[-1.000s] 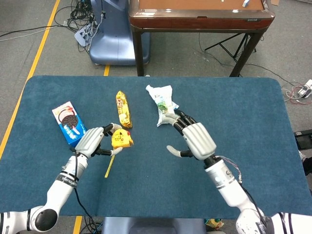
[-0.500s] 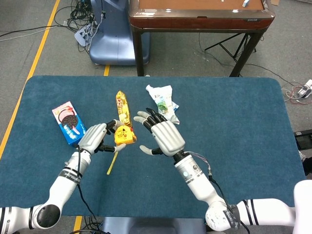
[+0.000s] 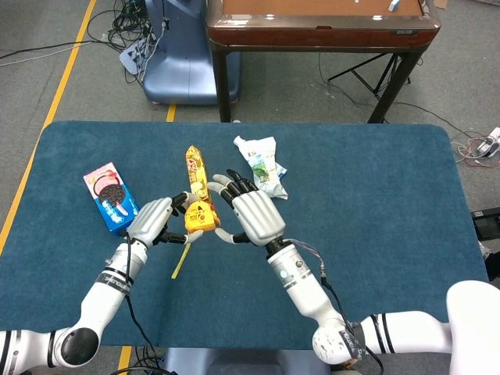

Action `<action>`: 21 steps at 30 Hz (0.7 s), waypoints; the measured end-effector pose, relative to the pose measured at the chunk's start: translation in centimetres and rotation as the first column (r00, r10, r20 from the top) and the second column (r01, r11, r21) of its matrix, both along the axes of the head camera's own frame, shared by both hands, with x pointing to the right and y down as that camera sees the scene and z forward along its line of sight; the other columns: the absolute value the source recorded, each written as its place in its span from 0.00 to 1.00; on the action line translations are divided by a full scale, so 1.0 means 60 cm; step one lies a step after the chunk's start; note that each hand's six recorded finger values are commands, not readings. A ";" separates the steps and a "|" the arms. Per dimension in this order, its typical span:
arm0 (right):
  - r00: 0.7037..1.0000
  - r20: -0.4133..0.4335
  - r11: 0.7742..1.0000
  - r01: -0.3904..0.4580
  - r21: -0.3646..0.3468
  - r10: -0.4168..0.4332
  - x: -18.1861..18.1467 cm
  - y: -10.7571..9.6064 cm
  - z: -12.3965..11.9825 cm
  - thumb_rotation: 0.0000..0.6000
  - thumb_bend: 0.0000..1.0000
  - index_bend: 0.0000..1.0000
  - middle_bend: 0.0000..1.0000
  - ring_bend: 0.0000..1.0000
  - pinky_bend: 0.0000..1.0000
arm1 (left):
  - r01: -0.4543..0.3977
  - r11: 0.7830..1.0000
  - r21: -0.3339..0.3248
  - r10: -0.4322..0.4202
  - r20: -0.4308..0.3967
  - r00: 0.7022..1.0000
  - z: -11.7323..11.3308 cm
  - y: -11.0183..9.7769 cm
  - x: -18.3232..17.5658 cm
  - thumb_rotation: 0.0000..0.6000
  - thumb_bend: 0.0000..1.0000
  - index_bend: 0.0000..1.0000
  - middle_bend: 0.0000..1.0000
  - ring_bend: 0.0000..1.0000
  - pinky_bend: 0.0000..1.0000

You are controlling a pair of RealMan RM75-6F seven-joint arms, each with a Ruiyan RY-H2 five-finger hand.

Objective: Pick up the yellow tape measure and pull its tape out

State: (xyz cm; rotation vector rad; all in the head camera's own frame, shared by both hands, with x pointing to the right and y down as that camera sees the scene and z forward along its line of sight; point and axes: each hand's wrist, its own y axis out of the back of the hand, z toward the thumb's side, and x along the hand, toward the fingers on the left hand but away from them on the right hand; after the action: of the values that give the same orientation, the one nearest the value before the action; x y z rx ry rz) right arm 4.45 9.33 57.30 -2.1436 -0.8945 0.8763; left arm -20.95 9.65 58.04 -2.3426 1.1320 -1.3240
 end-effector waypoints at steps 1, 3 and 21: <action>1.000 0.000 1.000 0.000 -0.001 0.000 -0.002 0.000 0.001 1.00 0.30 0.18 0.14 0.06 0.16 | -0.001 1.000 0.000 0.001 -0.001 1.000 0.000 0.000 0.001 1.00 0.24 0.45 0.47 0.34 0.33; 1.000 0.000 1.000 0.001 -0.003 -0.001 -0.004 0.000 0.002 1.00 0.30 0.18 0.14 0.06 0.16 | -0.001 1.000 -0.001 0.001 -0.001 1.000 -0.001 0.000 0.002 1.00 0.24 0.45 0.47 0.34 0.33; 1.000 -0.014 1.000 -0.020 0.007 0.020 -0.012 -0.008 0.009 1.00 0.40 0.18 0.17 0.06 0.16 | 0.015 1.000 -0.004 -0.015 0.008 1.000 0.004 0.002 -0.015 1.00 0.24 0.45 0.47 0.34 0.34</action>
State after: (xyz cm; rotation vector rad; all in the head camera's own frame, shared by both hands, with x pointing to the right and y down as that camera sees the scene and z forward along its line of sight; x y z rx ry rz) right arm 3.71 8.84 57.86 -2.1237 -0.9117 0.8967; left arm -21.84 9.80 58.27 -2.3340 1.1476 -1.3412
